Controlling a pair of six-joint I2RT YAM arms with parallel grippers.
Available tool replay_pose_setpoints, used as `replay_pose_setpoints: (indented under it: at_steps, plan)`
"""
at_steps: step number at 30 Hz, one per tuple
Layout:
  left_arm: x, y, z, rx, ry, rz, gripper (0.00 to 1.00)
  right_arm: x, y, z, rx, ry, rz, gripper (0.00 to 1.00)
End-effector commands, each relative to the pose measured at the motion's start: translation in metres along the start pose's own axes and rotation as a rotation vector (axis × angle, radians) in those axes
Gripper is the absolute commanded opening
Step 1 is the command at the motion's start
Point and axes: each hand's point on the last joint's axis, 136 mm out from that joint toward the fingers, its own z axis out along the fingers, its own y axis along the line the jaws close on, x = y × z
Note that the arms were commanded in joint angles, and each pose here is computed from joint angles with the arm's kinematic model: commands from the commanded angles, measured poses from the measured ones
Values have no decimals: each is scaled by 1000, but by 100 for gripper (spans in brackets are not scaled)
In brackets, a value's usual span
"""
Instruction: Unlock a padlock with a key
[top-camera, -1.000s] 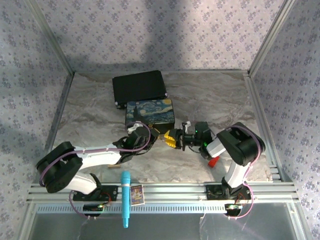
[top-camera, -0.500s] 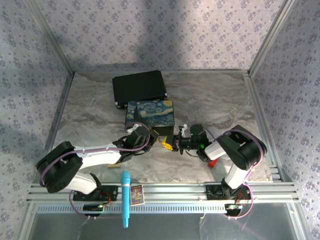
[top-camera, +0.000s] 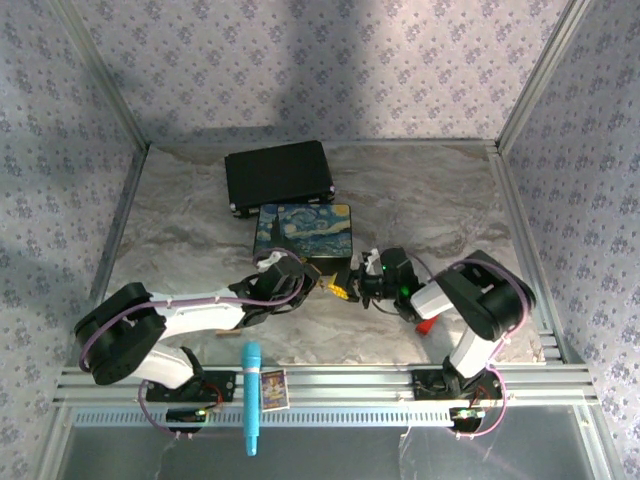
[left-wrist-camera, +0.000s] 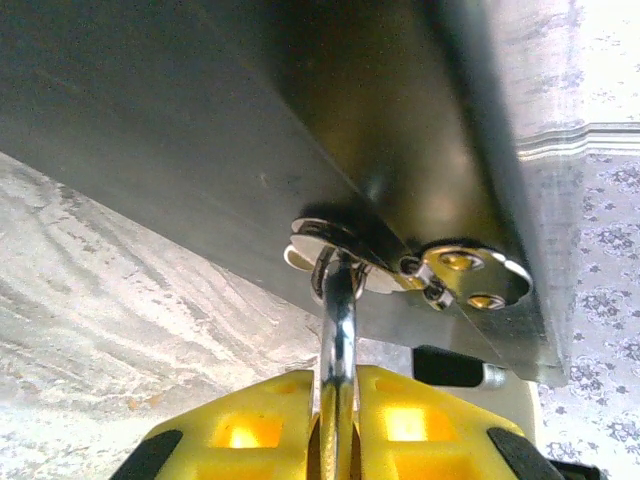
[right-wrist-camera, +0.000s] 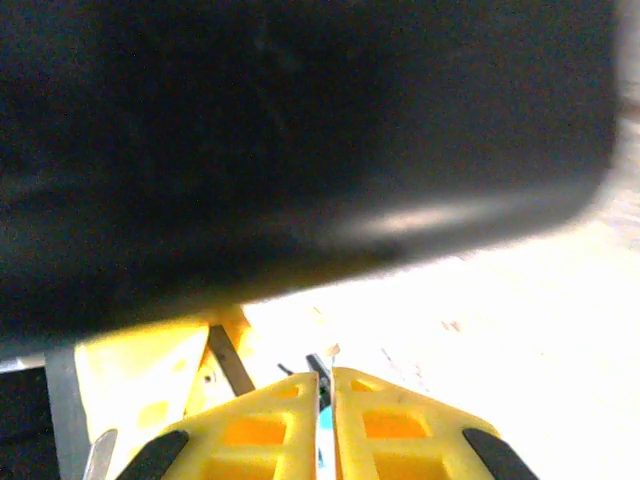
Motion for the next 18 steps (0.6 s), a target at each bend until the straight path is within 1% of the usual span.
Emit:
replay_pose_setpoints:
  at_steps: [1, 4, 6, 7, 9, 10, 11, 13, 14, 17, 18]
  plan:
    - [-3, -23, -2, 51, -9, -20, 0, 4, -28, -18, 179, -20, -101, 14]
    - [-3, -19, -1, 35, -9, -26, 0, 7, -33, -41, 364, -38, -260, 18]
    - [-3, -17, 0, 33, -6, -33, 0, 4, -26, -55, 460, -67, -437, 22]
    - [-2, -17, 1, 35, -3, -35, 0, 2, -20, -61, 491, -73, -549, 29]
    - [0, -17, 1, 38, 5, -35, 0, 4, -13, -67, 531, -27, -688, 51]
    - [1, -19, 1, 42, 11, -32, 0, 4, -7, -70, 551, -11, -745, 55]
    - [1, -19, 0, 40, 16, -30, 0, 3, -2, -72, 571, 0, -808, 57]
    - [2, -22, 0, 47, 22, -31, 0, 6, 8, -69, 575, 27, -926, 57]
    - [3, -22, -1, 49, 25, -32, 0, 10, 14, -65, 567, 42, -990, 56]
    - [3, -26, -3, 62, 31, -33, 0, 25, 27, -49, 531, 87, -1167, 47]
    - [3, -25, -4, 60, 31, -34, 0, 28, 30, -43, 522, 96, -1208, 46]
